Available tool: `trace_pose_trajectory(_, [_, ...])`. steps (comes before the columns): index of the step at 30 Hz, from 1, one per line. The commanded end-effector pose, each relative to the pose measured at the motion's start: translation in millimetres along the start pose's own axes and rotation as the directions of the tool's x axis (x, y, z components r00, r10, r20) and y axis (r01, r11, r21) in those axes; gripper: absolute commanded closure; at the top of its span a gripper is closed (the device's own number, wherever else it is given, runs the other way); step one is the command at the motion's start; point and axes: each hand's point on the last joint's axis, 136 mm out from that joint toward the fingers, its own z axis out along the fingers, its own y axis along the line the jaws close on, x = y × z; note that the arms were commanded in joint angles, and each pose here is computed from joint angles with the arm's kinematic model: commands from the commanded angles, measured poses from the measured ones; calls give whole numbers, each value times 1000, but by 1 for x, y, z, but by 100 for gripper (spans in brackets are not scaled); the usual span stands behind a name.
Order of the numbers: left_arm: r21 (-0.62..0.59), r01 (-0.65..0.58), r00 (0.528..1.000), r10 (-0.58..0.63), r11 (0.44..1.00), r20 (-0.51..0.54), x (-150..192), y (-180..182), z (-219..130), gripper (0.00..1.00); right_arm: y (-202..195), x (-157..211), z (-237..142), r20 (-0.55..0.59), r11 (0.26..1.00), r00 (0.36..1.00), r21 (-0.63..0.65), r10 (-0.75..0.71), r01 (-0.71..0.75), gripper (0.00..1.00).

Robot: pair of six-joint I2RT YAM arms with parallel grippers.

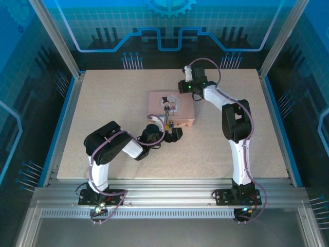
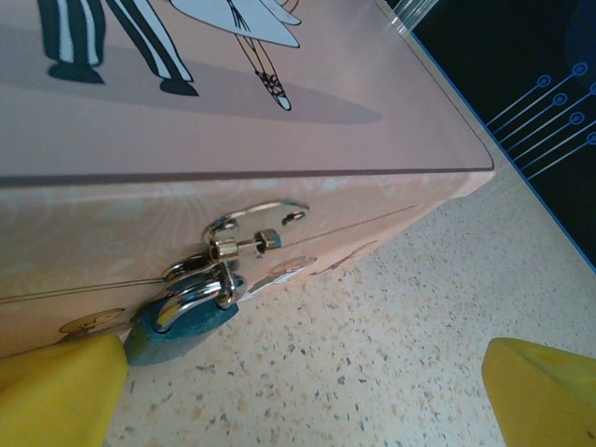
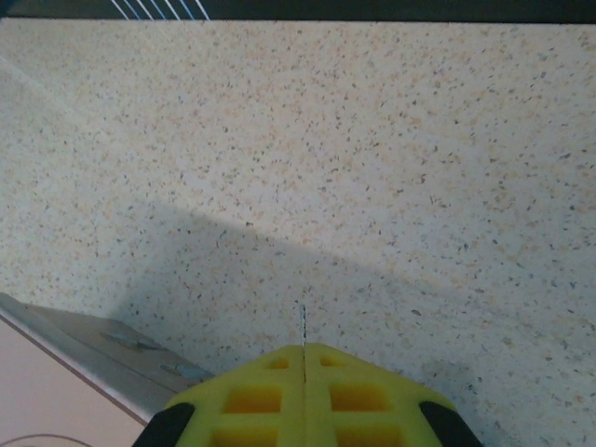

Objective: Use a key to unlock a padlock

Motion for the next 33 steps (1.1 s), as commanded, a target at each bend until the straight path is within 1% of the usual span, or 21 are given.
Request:
trace_pose_trajectory(1, [44,-41,998,38,998,59,-18,-9,9,1,9,12,9,-37,999,999,-11,-39,39,100])
trace_pose_trajectory(4, [84,-39,998,34,996,62,-20,-13,10,4,11,23,14,-62,999,997,-16,-39,38,100])
trace_pose_trajectory(9, [187,4,998,-15,982,58,-26,-21,8,22,16,33,16,-78,999,996,-27,-41,39,100])
trace_pose_trajectory(12, [225,31,997,-45,974,56,-29,-23,8,31,19,34,14,-74,998,996,-24,-52,51,100])
trace_pose_trajectory(17, [243,46,997,-58,969,43,-28,-24,13,31,21,37,14,-78,998,995,-25,-55,53,100])
trace_pose_trajectory(21, [271,61,997,-72,961,30,-28,-29,19,41,24,42,15,-85,998,995,-28,-57,55,100])
trace_pose_trajectory(24, [282,72,996,-85,957,37,-27,-29,20,39,25,44,15,-86,998,995,-32,-57,54,100])
trace_pose_trajectory(25, [281,73,995,-88,957,42,-28,-28,20,37,25,45,15,-87,998,995,-32,-55,52,100])
trace_pose_trajectory(26, [270,79,995,-94,960,42,-27,-25,21,32,25,45,15,-85,998,995,-33,-54,51,100])
trace_pose_trajectory(29, [254,76,996,-87,964,32,-23,-26,24,28,25,47,14,-83,998,995,-32,-54,51,100])
trace_pose_trajectory(32, [250,73,997,-78,965,9,-18,-29,29,27,25,50,14,-87,998,995,-31,-53,50,100])
trace_pose_trajectory(33, [260,77,997,-80,963,2,-17,-32,30,29,24,50,14,-87,998,995,-31,-52,50,100])
